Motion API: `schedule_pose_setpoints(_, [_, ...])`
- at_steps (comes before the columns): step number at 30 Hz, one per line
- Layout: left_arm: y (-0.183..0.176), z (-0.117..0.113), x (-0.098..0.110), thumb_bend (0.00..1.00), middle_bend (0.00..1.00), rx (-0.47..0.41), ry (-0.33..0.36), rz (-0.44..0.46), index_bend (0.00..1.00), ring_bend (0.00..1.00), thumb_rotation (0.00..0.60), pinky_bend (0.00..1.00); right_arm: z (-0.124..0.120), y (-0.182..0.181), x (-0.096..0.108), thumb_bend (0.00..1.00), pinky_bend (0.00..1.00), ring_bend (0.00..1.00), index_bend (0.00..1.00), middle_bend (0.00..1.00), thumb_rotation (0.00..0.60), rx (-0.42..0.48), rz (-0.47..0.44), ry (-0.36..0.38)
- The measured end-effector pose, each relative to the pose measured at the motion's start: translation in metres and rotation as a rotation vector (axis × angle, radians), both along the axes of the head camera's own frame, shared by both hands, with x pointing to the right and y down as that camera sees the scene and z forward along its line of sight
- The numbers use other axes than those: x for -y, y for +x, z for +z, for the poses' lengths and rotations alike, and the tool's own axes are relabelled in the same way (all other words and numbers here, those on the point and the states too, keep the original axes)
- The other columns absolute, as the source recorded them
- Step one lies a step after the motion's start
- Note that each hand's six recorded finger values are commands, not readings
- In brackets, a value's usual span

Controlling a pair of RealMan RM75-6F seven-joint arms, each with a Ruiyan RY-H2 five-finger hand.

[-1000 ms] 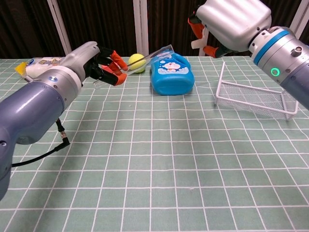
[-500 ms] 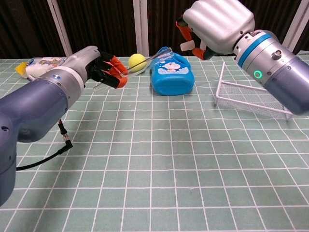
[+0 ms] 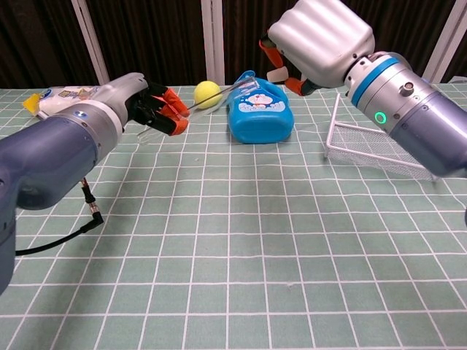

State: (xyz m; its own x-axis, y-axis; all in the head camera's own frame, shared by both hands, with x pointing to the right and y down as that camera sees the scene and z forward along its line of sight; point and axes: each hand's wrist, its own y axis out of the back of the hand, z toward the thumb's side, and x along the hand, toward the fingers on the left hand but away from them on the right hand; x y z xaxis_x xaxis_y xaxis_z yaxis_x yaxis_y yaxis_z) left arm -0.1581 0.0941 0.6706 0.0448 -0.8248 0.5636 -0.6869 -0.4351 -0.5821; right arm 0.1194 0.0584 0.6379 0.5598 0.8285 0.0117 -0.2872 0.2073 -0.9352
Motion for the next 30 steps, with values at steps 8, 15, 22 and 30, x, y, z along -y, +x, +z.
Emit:
schedule_pose_setpoints(8, [0.0021, -0.0005, -0.0017, 0.73, 0.48, -0.006, -0.005, 0.003, 0.51, 0.05, 0.6, 0.0, 0.0024, -0.001, -0.002, 0.42, 0.48, 0.49, 0.62, 0.45, 0.6, 0.0, 0.001, -0.006])
schedule_pose_setpoints(15, [0.0031, 0.001, -0.0027, 0.73, 0.48, -0.013, -0.013, -0.004, 0.51, 0.06, 0.6, 0.0, 0.0044, -0.0016, -0.0045, 0.42, 0.48, 0.49, 0.62, 0.45, 0.6, 0.005, 0.004, -0.015])
schedule_pose_setpoints(22, [0.0043, 0.0021, -0.0036, 0.73, 0.48, -0.016, -0.016, -0.006, 0.51, 0.07, 0.6, 0.0, 0.0045, -0.003, -0.0053, 0.42, 0.48, 0.49, 0.62, 0.45, 0.6, 0.008, 0.002, -0.016])
schedule_pose_setpoints(30, [0.006, 0.0039, -0.0047, 0.73, 0.48, -0.015, -0.019, -0.002, 0.51, 0.07, 0.6, 0.0, 0.0051, -0.0037, -0.006, 0.42, 0.48, 0.49, 0.62, 0.45, 0.6, 0.01, 0.003, -0.019])
